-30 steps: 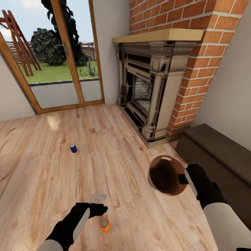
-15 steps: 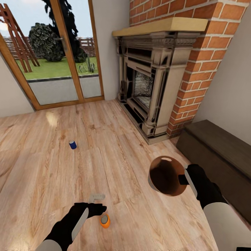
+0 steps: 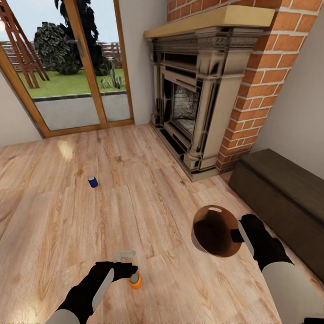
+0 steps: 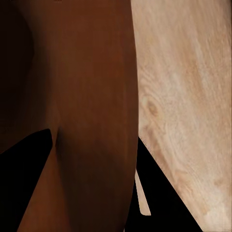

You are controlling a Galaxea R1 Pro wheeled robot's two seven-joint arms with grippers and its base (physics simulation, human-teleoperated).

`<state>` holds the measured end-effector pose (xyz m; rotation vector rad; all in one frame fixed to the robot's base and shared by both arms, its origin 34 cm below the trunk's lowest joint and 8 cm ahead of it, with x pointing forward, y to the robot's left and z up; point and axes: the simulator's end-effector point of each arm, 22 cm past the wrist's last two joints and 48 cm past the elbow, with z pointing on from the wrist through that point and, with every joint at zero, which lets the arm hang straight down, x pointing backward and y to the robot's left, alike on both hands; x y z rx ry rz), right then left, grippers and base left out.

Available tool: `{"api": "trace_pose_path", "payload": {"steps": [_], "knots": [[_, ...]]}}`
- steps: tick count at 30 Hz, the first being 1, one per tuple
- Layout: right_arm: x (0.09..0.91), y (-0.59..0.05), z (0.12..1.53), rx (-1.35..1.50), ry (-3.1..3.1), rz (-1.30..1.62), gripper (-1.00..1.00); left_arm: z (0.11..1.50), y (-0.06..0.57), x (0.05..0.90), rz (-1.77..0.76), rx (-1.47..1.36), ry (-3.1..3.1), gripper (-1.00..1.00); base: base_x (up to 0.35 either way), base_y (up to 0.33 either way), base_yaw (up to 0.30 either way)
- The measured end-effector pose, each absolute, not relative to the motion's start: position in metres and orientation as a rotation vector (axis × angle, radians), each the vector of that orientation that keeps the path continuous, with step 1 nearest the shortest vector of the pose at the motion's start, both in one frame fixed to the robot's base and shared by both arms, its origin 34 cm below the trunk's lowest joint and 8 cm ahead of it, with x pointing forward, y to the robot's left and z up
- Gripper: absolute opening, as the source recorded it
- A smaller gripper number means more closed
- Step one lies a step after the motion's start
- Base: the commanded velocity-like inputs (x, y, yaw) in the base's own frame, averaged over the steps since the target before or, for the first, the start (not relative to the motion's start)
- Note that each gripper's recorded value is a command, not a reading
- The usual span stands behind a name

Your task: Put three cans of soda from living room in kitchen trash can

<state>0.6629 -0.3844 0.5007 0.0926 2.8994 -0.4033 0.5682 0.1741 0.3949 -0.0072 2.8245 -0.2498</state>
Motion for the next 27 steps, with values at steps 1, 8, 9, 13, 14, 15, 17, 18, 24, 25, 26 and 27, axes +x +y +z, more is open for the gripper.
{"api": "trace_pose_path", "payload": {"steps": [1, 8, 9, 13, 14, 15, 17, 18, 24, 25, 26, 27], "knots": [[0.661, -0.384, 0.497, 0.092, 2.905, -0.404, -1.0, 0.392, 0.174, 0.567, -0.25, -0.007, 2.826, 1.0, 0.0, 0.0, 0.0], [0.652, -0.384, 0.472, 0.09, 2.932, -0.408, -1.0, 0.373, 0.174, 0.562, -0.251, -0.008, 2.835, 1.0, 0.0, 0.0, 0.0], [0.651, -0.385, 0.469, 0.09, 2.934, -0.411, -1.0, 0.37, 0.174, 0.561, -0.251, -0.008, 2.837, 1.0, 0.0, 0.0, 0.0], [0.647, -0.389, 0.458, 0.087, 2.938, -0.443, -1.0, 0.359, 0.174, 0.558, -0.251, -0.01, 2.843, 1.0, 0.0, 0.0, 0.0], [0.646, -0.389, 0.455, 0.085, 2.939, -0.45, -1.0, 0.357, 0.174, 0.557, -0.25, -0.011, 2.845, 1.0, 0.0, 0.0, 0.0], [0.645, -0.389, 0.452, 0.084, 2.941, -0.452, -1.0, 0.354, 0.174, 0.556, -0.25, -0.011, 2.846, 1.0, 0.0, 0.0, 0.0], [0.644, -0.388, 0.446, 0.084, 2.945, -0.45, -1.0, 0.348, 0.174, 0.554, -0.25, -0.011, 2.849, 1.0, 0.0, 0.0, 0.0], [0.642, -0.388, 0.442, 0.084, 2.949, -0.449, -1.0, 0.345, 0.174, 0.554, -0.251, -0.012, 2.851, 1.0, 0.0, 0.0, 0.0], [0.63, -0.389, 0.417, 0.077, 2.984, -0.461, -1.0, 0.329, 0.174, 0.548, -0.252, -0.013, 2.86, 1.0, 0.0, 0.0, 0.0], [0.629, -0.389, 0.414, 0.077, 2.986, -0.46, -1.0, 0.326, 0.174, 0.547, -0.252, -0.013, 2.862, 1.0, 0.0, 0.0, 0.0], [0.627, -0.389, 0.411, 0.076, 2.99, -0.461, -1.0, 0.323, 0.174, 0.546, -0.252, -0.013, 2.864, 1.0, 0.0, 0.0, 0.0], [0.626, -0.389, 0.407, 0.076, 2.993, -0.46, -1.0, 0.32, 0.174, 0.545, -0.253, -0.013, 2.865, 1.0, 0.0, 0.0, 0.0]]}}
